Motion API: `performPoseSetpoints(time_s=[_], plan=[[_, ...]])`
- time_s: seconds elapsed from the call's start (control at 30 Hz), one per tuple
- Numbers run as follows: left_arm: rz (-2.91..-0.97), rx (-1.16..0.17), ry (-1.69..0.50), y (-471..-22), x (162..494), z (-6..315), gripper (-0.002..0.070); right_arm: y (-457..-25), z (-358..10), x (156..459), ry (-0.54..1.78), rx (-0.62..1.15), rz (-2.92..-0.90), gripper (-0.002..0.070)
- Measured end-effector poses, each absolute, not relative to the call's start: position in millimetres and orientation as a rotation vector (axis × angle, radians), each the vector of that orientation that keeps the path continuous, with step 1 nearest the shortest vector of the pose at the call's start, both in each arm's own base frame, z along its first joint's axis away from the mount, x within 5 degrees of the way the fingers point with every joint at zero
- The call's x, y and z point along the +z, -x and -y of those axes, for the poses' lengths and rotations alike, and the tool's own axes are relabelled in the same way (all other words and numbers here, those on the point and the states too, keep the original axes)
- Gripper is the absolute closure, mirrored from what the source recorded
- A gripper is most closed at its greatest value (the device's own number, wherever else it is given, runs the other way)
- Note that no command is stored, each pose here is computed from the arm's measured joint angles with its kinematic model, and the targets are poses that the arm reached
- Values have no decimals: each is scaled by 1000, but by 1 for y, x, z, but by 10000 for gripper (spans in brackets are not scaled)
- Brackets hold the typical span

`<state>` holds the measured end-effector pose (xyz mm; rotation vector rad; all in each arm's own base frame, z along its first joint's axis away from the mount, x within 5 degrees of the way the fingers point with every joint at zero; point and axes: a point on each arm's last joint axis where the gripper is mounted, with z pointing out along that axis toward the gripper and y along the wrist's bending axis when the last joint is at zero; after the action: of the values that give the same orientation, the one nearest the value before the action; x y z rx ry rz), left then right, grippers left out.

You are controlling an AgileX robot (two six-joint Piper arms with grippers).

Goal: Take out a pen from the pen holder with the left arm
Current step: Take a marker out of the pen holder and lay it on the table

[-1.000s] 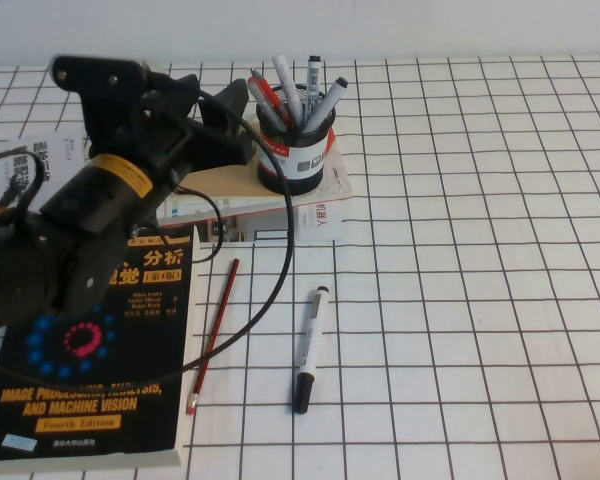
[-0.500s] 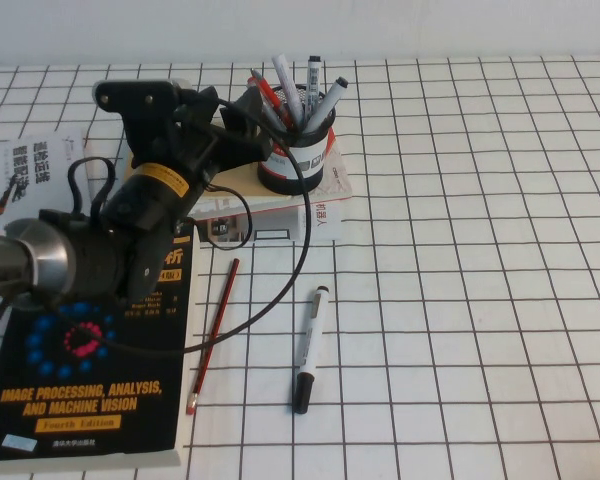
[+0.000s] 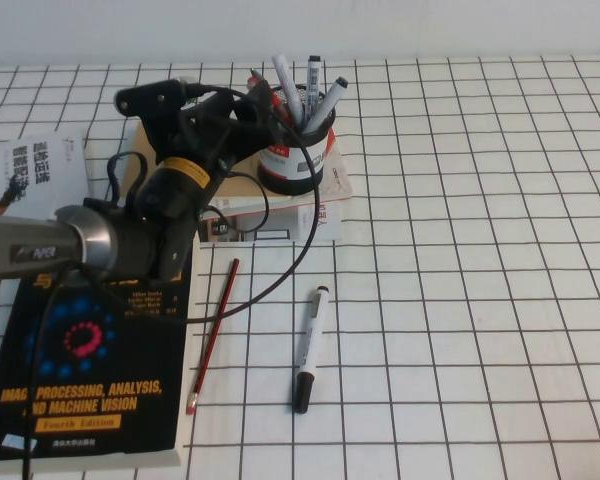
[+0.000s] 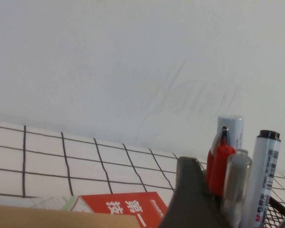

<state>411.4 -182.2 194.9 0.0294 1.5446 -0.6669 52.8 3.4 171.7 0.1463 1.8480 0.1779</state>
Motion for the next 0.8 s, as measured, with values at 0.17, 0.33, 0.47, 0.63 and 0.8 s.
performPoseSetpoints(time_s=[0.17, 0.33, 0.47, 0.63, 0.8], plan=[[-1572, -677, -31, -416, 189, 185, 323, -53, -3, 172, -146, 178, -1848, 693], [-1578, -681, -30, -416, 188, 185, 454, -53, -3, 172, -146, 178, -1848, 692], [-1579, -687, -24, -416, 188, 185, 560, -53, -3, 172, -146, 178, -1848, 692], [-1579, -690, -22, -416, 188, 185, 600, -53, -3, 172, -146, 178, -1848, 693], [-1571, -692, -25, -419, 193, 186, 606, -53, -3, 172, -146, 178, -1848, 692]])
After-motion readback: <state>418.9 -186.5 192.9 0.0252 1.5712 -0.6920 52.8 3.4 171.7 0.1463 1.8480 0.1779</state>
